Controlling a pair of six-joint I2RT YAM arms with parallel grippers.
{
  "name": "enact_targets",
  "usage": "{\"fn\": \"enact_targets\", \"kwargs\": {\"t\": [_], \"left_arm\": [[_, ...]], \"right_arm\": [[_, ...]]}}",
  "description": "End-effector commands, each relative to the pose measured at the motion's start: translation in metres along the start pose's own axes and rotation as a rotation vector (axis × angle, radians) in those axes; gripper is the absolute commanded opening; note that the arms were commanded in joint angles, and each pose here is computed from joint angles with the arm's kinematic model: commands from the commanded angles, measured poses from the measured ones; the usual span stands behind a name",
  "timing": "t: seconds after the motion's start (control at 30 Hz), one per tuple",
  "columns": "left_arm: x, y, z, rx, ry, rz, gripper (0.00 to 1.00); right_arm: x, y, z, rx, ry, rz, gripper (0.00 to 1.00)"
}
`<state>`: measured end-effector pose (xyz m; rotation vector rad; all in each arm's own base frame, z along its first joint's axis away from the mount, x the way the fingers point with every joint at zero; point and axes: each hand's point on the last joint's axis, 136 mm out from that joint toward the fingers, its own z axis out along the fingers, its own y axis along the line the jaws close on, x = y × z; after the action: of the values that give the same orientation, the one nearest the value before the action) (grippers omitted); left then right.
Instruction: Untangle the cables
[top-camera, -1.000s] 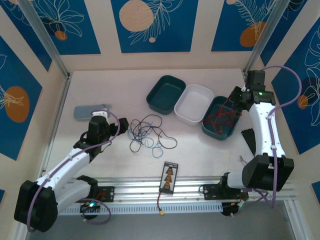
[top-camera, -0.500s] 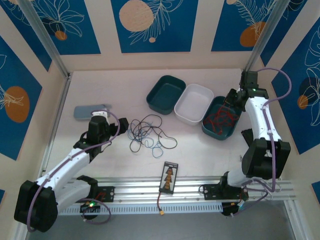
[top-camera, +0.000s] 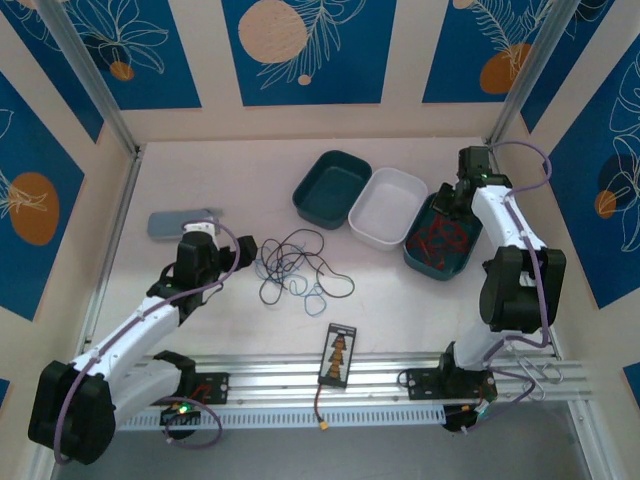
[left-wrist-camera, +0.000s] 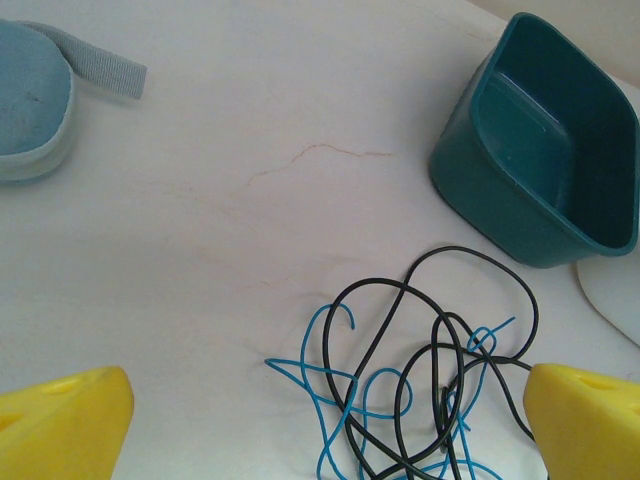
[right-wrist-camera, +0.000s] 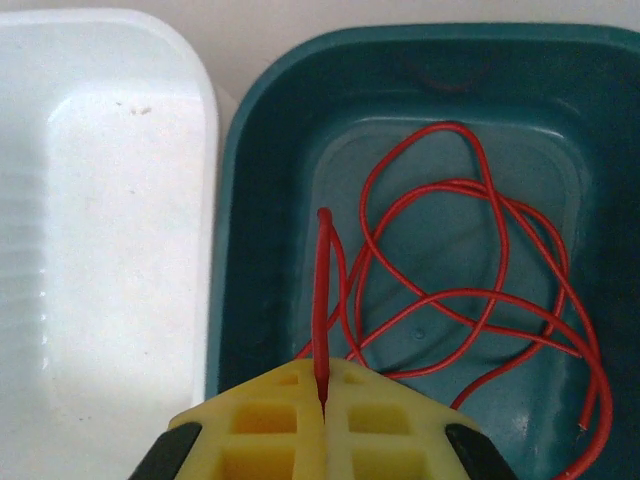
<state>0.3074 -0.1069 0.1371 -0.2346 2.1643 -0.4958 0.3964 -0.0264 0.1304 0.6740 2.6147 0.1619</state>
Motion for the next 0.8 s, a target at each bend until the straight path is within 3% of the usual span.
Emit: {"fn": "enact_targets", "kwargs": {"t": [0.0,0.67,0.77], "left_arm": [[-0.006,-0.002,-0.004,0.009,-0.015,-0.011,1.0],[-0.006,-0.002,-0.005,0.011,-0.019,-0.011,1.0],[-0.007,-0.003,-0.005,0.013,-0.019,-0.014,1.0]], "right_arm": [[0.008,-0.01,0.013,0.046,0.022,0.039,0.0],[0.031,-0.029,0.046,0.083,0.103,0.093,0.0],[0.029,-0.027,0.039,0.075,0.09,0.088,0.08]]}}
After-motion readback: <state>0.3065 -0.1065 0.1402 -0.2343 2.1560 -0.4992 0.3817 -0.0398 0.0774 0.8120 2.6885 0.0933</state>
